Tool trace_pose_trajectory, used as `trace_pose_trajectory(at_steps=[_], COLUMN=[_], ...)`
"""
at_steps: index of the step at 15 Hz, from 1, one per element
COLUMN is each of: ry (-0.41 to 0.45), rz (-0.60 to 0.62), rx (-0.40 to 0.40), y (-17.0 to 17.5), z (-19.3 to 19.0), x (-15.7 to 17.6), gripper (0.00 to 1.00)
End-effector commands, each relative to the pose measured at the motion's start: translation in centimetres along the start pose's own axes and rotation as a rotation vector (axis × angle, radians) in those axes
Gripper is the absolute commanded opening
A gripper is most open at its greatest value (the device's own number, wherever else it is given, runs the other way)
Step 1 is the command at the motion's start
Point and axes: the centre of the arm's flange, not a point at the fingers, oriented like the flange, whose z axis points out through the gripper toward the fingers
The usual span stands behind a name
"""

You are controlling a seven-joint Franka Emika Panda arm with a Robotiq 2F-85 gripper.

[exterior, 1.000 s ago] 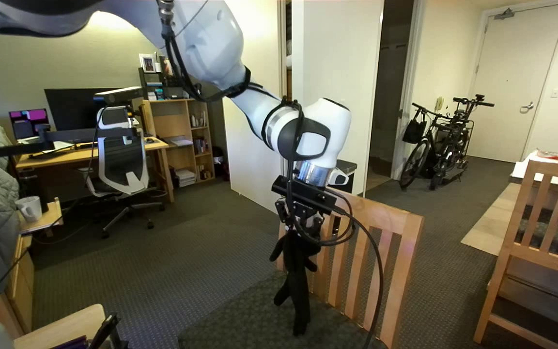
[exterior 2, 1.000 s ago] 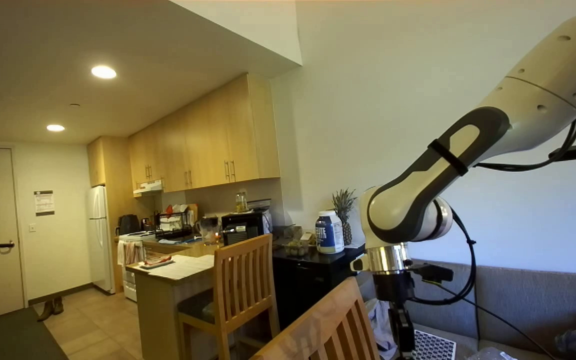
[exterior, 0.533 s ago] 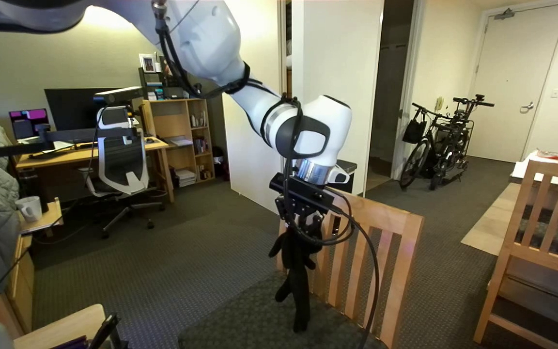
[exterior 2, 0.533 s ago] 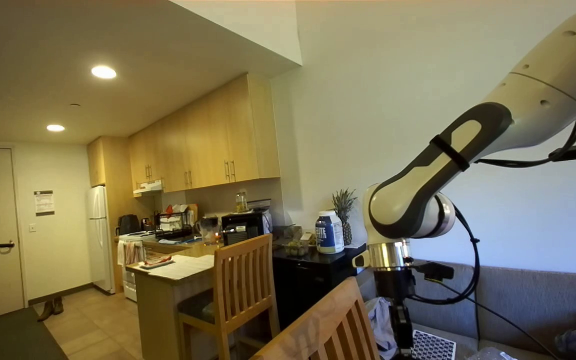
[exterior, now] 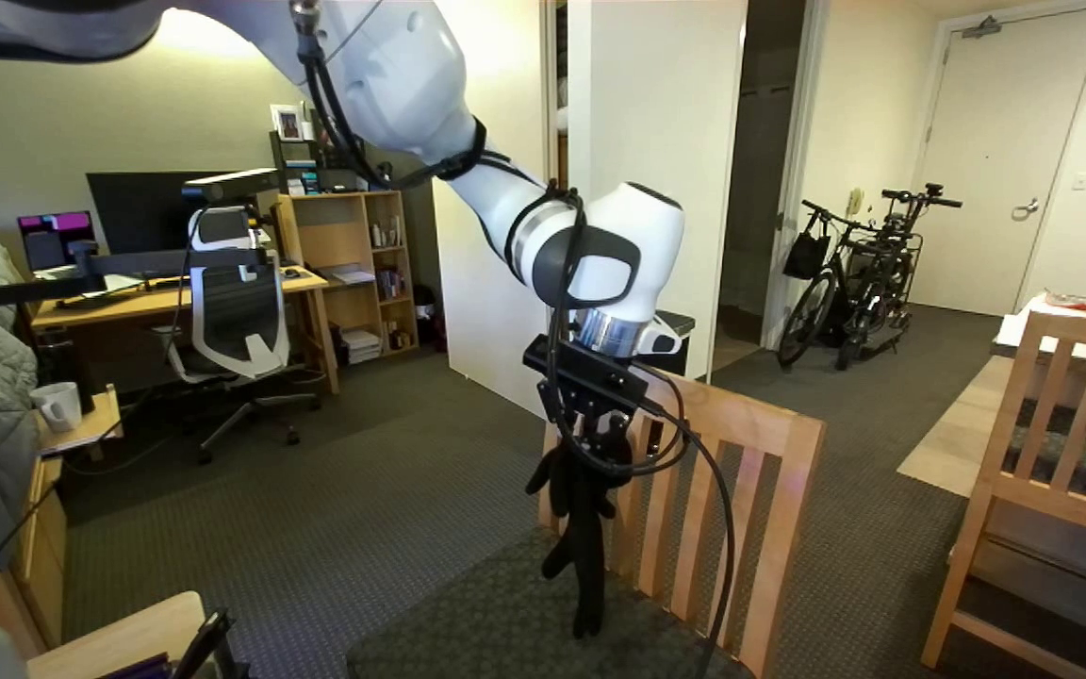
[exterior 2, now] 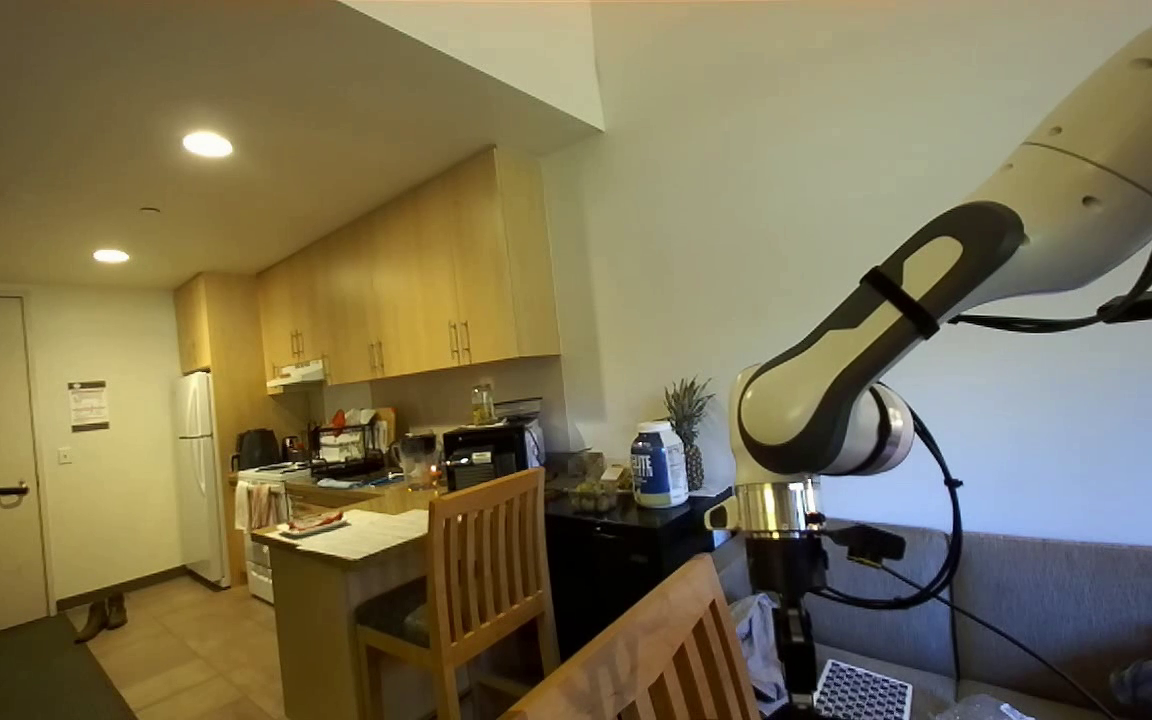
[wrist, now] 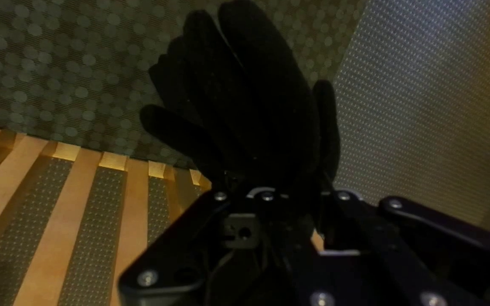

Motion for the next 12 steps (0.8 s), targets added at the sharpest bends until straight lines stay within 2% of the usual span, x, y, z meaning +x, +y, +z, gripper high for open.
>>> trace_pose_trajectory(at_steps=[1, 3, 12], ry=[0.025, -0.001, -0.006], rz=[0.021, -0.007, -0.012], rx=[-0.009, 0.000, 0.001], y=[-0.98, -0.42, -0.82], z=[0.62, 0.33, 1.05], x=[-0.48, 0.15, 0.24], gripper=[0.04, 0.08, 0.08])
